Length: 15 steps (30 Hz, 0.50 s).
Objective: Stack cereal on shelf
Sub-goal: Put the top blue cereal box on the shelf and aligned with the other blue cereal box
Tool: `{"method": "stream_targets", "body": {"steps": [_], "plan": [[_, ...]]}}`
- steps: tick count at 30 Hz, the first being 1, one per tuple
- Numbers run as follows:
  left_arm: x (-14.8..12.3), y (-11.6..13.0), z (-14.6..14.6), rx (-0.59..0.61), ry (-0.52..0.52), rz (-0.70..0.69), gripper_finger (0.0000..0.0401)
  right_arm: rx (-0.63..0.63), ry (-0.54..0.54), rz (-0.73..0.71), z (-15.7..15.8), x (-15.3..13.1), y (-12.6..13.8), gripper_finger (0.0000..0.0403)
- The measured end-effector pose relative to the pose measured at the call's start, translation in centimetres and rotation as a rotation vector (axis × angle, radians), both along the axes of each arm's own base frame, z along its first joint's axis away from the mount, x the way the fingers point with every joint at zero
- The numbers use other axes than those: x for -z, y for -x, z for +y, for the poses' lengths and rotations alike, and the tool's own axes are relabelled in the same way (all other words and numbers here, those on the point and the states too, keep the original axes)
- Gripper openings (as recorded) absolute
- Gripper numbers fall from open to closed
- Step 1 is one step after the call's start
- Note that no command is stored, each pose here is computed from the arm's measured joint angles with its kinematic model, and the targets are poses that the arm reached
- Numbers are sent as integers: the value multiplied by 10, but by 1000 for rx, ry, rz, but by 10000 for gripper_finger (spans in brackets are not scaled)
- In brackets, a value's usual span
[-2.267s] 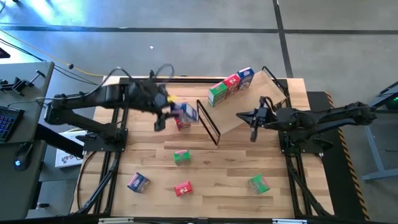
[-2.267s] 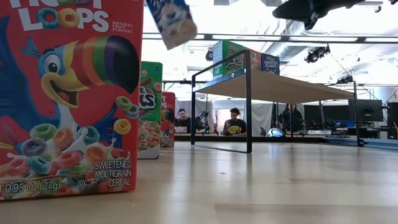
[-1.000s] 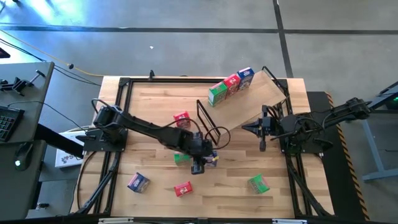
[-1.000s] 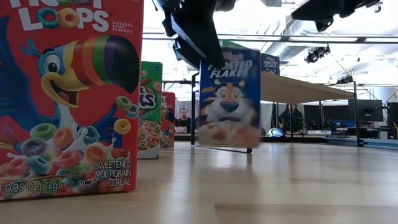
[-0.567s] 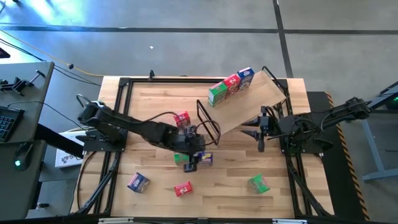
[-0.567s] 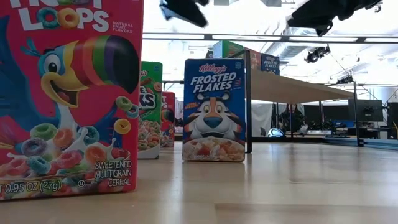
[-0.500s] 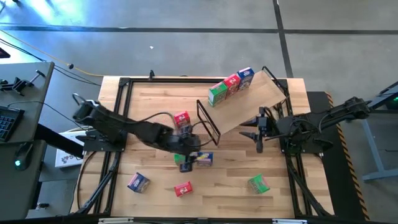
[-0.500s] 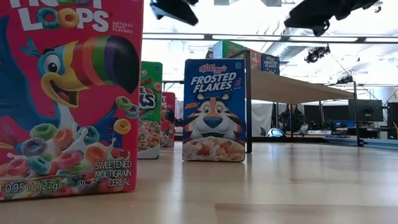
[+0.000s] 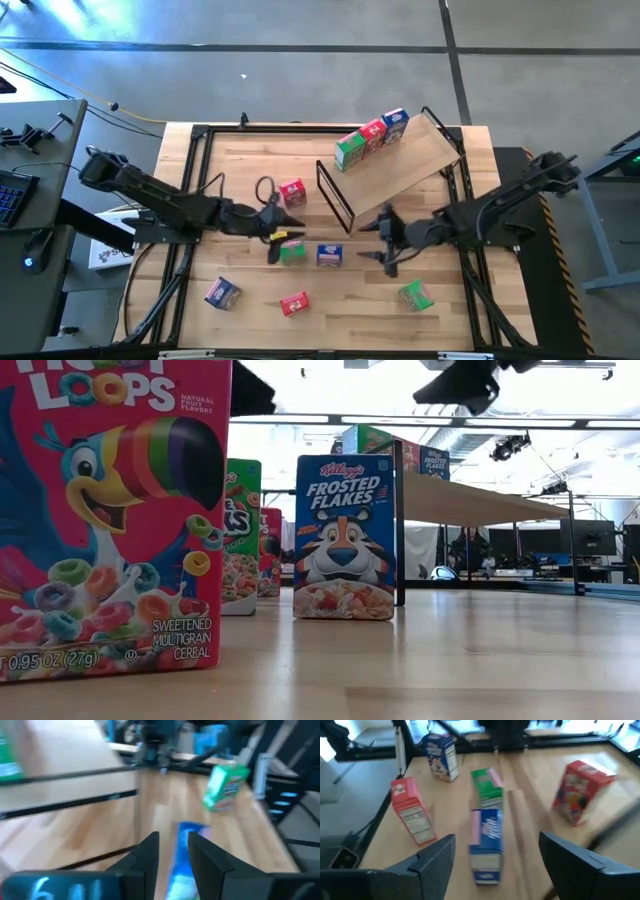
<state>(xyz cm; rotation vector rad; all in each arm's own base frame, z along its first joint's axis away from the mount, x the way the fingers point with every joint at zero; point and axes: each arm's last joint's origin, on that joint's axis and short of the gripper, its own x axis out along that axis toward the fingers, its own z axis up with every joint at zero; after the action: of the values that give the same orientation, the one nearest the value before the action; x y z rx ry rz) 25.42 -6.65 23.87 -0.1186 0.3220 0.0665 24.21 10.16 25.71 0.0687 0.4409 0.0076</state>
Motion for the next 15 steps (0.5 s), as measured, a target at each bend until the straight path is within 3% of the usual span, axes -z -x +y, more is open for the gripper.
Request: {"method": "stream_targets", "body": {"steps": [4,10,15], "plan": [[7,7,13,-48,-23,-51,86,30,1,156,14,-1,-28,278],[10,11,28,-229,-15,-79,85,88,51,382,24,-8,-69,278],[15,17,34,-271,-42,-64,85,91,41,505,25,-11,-104,278]]}}
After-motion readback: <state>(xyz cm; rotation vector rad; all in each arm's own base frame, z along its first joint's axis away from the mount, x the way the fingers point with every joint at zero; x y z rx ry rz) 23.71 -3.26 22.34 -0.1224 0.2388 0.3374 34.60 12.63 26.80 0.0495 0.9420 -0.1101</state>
